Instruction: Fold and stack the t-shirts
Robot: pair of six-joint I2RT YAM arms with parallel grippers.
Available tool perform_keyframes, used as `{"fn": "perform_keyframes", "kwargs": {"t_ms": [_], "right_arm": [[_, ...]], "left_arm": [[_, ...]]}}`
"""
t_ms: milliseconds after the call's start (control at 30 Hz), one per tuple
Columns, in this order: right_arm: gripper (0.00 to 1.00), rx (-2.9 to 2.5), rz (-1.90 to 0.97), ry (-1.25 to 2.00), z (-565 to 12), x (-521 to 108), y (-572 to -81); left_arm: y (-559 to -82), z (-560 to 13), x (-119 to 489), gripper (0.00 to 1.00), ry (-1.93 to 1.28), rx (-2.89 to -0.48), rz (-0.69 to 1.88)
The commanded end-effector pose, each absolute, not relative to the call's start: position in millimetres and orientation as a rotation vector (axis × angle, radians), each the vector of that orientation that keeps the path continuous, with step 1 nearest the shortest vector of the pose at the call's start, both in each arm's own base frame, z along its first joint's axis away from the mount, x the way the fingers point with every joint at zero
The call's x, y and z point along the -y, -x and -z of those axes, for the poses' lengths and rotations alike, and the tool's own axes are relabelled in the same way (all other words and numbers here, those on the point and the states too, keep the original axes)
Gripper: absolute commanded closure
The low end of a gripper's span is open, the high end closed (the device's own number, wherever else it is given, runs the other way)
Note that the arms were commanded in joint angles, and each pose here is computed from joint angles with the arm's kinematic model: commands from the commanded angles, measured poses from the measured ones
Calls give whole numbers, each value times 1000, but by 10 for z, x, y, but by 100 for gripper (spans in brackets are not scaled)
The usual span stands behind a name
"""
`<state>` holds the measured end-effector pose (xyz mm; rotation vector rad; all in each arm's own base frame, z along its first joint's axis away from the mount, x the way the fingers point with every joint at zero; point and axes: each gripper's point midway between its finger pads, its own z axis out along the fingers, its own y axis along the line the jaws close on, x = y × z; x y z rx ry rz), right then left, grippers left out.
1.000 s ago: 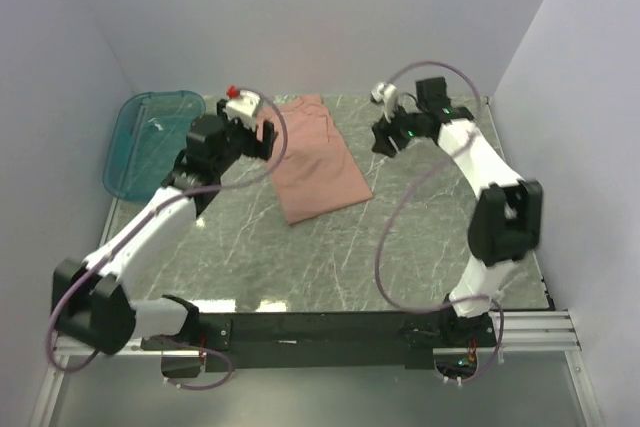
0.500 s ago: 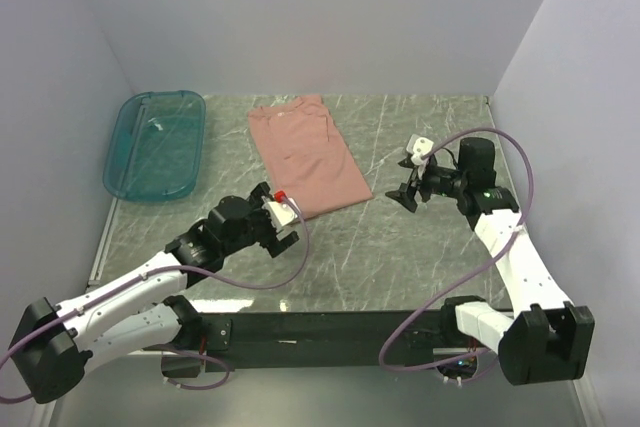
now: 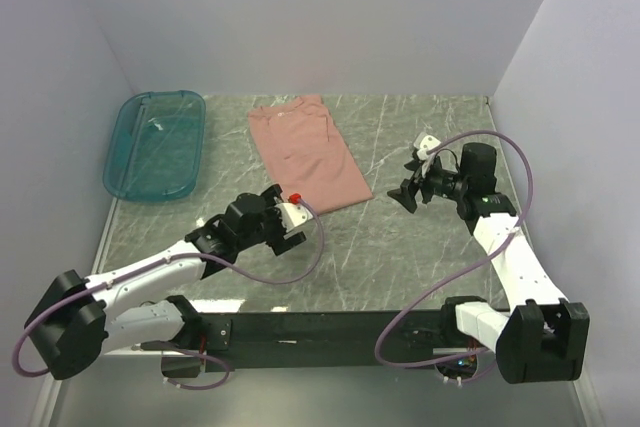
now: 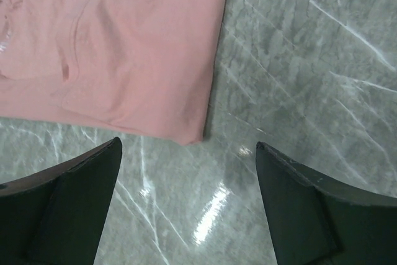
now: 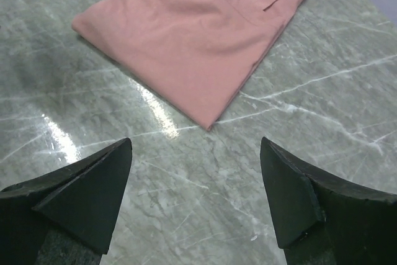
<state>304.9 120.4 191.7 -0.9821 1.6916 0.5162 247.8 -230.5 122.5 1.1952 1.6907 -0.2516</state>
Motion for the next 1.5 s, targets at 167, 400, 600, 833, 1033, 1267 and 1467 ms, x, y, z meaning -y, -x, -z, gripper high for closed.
{"fn": "perform_keyframes", "kwargs": {"t_ms": [167,400,600,833,1033,1267,1467], "right_arm": [[10,-1670,-526,990,-2085,-1216,-3101],[10,-1714,-570,995,-1995,-1233,-3105],[10,-1728,-585,1006,-1965,-1240,-3103],[13,-1726,-564,1106,-1816,-1254,-3056],[13,-1645,-403,1287,-1622,-1338,-2998],[14,-1613,-337,1385,-1522,-1401,-2981],[10,-1387,-156,1620,-1338,-1388,-2903]], "left_arm": [[-2719,-1156,2568,11,-1307,-1581,203],[-2989,-795,2562,19,-1351,-1654,116],[-3086,-569,2555,32,-1407,-1724,123],[-2955,-372,2515,40,-1464,-1765,161],[-2956,-281,2506,72,-1480,-1791,156],[-2979,-187,2484,99,-1470,-1815,138],[-2773,-273,2531,100,-1497,-1776,204]]}}
